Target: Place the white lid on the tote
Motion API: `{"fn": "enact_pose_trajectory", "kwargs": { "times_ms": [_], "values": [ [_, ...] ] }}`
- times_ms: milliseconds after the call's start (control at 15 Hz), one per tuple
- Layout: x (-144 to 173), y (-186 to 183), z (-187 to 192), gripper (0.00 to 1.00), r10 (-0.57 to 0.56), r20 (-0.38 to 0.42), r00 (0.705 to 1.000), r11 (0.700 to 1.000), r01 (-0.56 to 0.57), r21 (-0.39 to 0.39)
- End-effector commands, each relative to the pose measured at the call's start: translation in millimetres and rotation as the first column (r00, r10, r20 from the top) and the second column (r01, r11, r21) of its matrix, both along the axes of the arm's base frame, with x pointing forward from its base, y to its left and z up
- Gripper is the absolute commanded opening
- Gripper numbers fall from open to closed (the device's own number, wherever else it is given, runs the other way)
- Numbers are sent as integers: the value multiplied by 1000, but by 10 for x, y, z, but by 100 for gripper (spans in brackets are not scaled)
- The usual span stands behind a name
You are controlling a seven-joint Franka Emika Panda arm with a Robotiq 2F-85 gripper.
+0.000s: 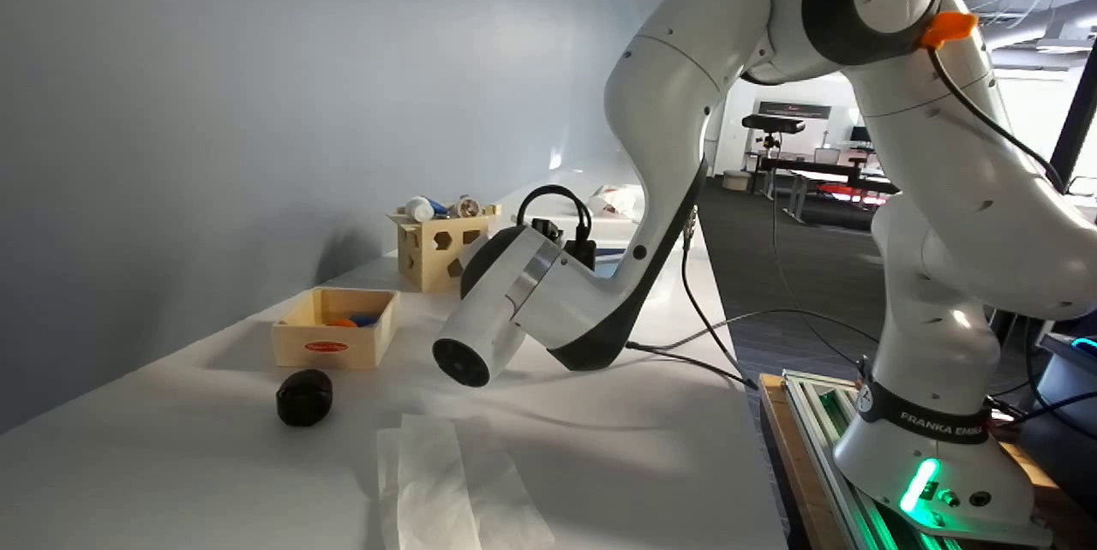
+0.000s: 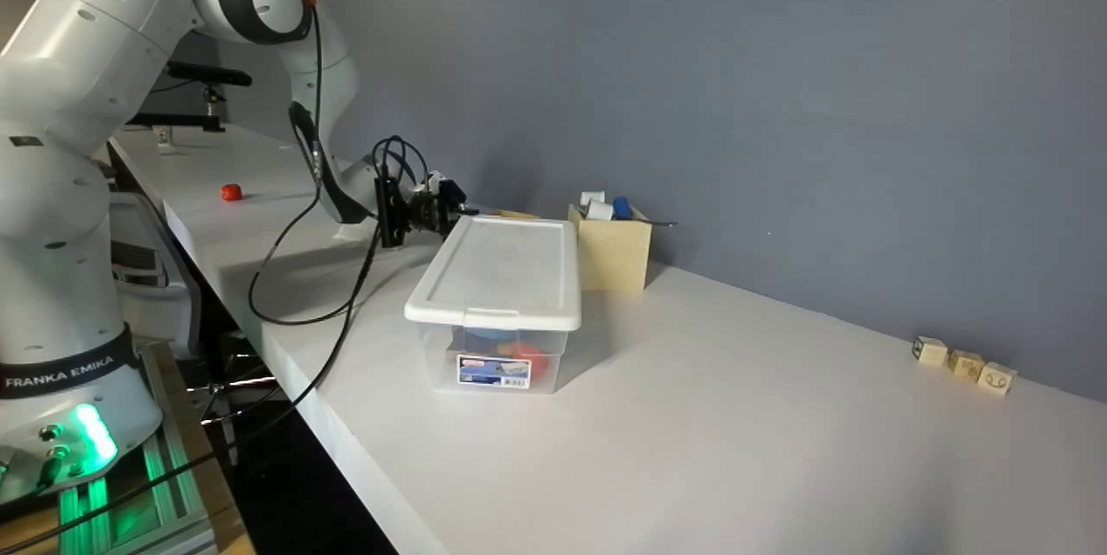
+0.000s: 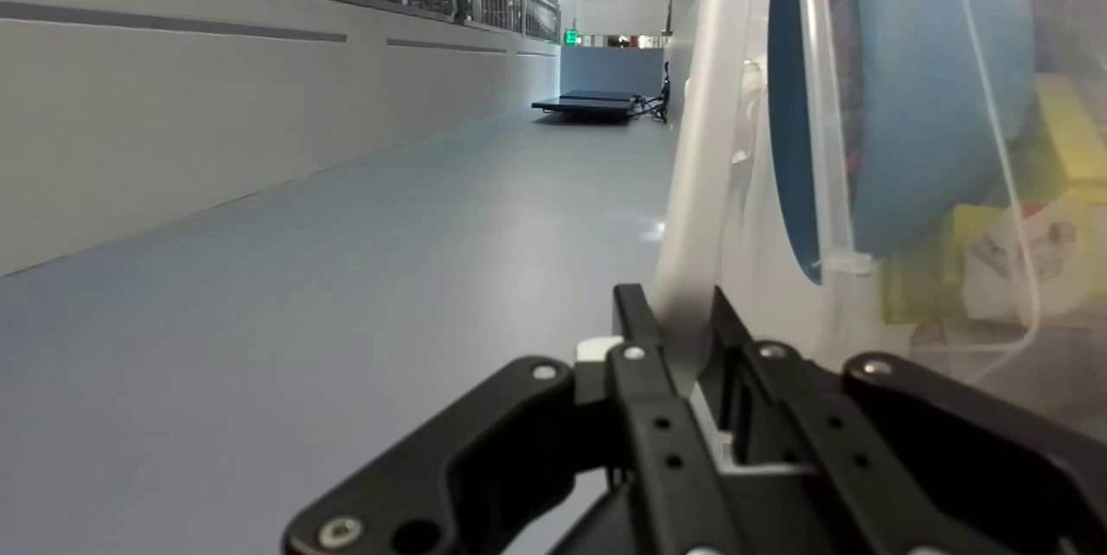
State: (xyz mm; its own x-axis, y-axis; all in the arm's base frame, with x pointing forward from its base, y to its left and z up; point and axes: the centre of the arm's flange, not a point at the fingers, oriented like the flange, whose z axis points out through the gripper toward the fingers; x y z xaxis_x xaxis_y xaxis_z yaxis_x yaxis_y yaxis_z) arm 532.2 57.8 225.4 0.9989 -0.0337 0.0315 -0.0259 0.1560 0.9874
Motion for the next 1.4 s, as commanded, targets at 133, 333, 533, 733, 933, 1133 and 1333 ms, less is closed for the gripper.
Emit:
{"fn": "enact_pose_trajectory", "kwargs": {
  "times_ms": [133,333,533,733,933,1133,1333],
  "values": [
    [26,21,-19,48,20,18,1000,1000,-20,-10],
    [80,105,30,70,55,35,998,998,-55,-14],
    [147,242,59,91,99,39,994,995,-99,-16],
    [202,474,70,100,172,36,984,985,-172,-6],
    [168,832,63,100,289,22,957,955,-290,65],
    [82,1026,279,100,353,89,931,916,-363,170],
    [-16,831,796,100,339,237,910,880,-396,263]
  ]
}}
